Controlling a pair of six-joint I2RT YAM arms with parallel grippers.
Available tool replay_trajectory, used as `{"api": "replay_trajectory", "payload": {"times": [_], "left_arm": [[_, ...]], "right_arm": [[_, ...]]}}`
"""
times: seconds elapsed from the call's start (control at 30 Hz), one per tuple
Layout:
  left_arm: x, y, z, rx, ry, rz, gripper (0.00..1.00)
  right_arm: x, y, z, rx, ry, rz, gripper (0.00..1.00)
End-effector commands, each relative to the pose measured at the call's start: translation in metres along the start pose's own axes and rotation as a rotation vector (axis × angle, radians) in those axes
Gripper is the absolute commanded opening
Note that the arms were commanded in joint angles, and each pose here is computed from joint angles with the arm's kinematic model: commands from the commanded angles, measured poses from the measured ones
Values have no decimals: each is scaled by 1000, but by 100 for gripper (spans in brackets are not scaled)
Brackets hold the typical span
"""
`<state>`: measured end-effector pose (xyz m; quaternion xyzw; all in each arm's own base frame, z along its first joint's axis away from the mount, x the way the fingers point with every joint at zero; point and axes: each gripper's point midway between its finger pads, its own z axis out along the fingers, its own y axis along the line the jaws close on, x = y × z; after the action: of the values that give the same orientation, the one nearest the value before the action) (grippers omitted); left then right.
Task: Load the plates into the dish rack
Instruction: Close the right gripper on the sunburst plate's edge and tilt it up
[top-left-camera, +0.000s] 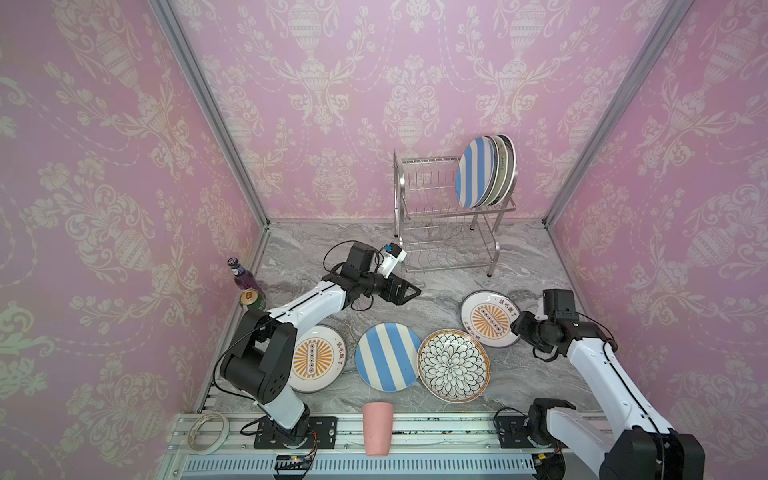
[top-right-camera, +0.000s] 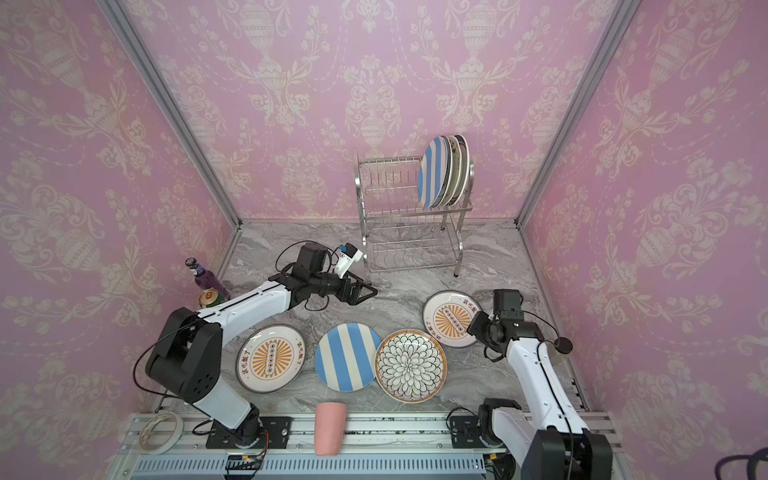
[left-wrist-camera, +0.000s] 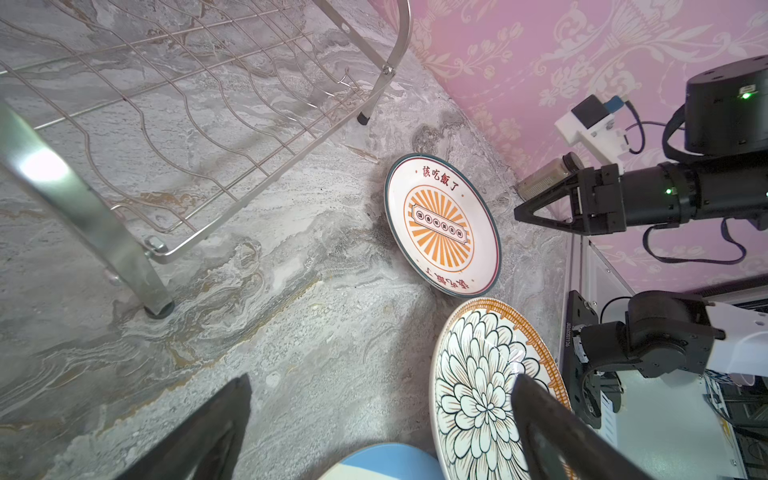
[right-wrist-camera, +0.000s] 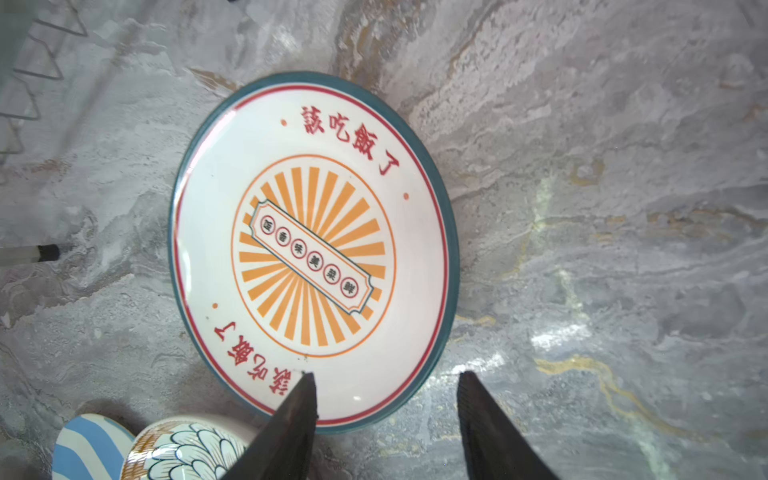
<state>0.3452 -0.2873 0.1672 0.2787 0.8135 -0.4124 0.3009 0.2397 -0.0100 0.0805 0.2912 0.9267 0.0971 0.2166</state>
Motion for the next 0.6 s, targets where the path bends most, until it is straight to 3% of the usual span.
{"api": "replay_trajectory", "payload": {"times": [0.0,0.57], "left_arm": [[-9,-11,0,45,-20,36,99],[-16,-6,-10,-23,-39,65,99]], "right_arm": [[6,-9,4,16,27,7,56],[12,-12,40,-104,62,96,41]]}}
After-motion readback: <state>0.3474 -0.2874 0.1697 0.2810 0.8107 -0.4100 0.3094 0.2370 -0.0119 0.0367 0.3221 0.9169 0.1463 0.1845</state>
